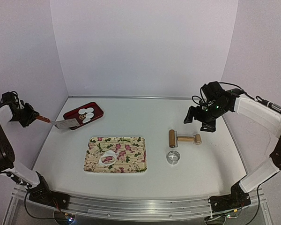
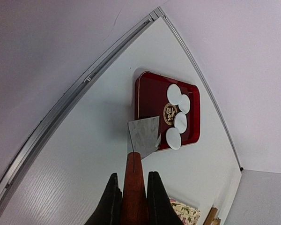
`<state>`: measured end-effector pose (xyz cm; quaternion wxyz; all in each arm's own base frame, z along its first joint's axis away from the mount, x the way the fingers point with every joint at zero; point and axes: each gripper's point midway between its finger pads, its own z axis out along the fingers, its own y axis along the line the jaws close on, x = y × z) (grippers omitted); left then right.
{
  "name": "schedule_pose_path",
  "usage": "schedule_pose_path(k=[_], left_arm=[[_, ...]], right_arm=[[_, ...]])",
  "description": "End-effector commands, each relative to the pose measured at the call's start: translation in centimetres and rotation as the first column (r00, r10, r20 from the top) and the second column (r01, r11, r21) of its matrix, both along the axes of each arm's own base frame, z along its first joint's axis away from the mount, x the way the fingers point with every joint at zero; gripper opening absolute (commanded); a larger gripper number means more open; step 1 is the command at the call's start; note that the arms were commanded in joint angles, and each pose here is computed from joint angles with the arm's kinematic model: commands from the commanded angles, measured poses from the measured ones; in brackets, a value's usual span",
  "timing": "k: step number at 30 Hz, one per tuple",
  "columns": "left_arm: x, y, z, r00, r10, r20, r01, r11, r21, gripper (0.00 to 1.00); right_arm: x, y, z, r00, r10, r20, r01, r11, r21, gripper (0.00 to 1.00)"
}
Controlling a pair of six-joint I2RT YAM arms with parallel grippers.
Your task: Roll out the dumpling wrappers from the dough
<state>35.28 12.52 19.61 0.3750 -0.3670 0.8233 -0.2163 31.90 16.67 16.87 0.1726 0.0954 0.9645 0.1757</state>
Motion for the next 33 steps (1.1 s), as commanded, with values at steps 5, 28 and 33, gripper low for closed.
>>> schedule_pose_path(k=[5,28,33], left_arm=[[1.6,5.6,18.9,0.852,0.117,0.51,-0.273,0.93,0.244,0.0],[3.9,-3.0,19.1,0.839,-0.069,0.54,-0.029,0.985,0.171,0.0],[4.9,-5.8,17.9,0.846,-0.129,0.518,0.052,0.985,0.162,0.0]], right_arm=[[0.9,0.0,1.0,1.0,0.005,0.029,-0.005,1.0,-0.005,0.96],[1.0,0.4,1.3,0.999,0.015,0.029,-0.015,1.0,0.013,0.95],[0.7,0.3,1.0,1.0,0.011,0.022,-0.012,1.0,0.011,0.95]])
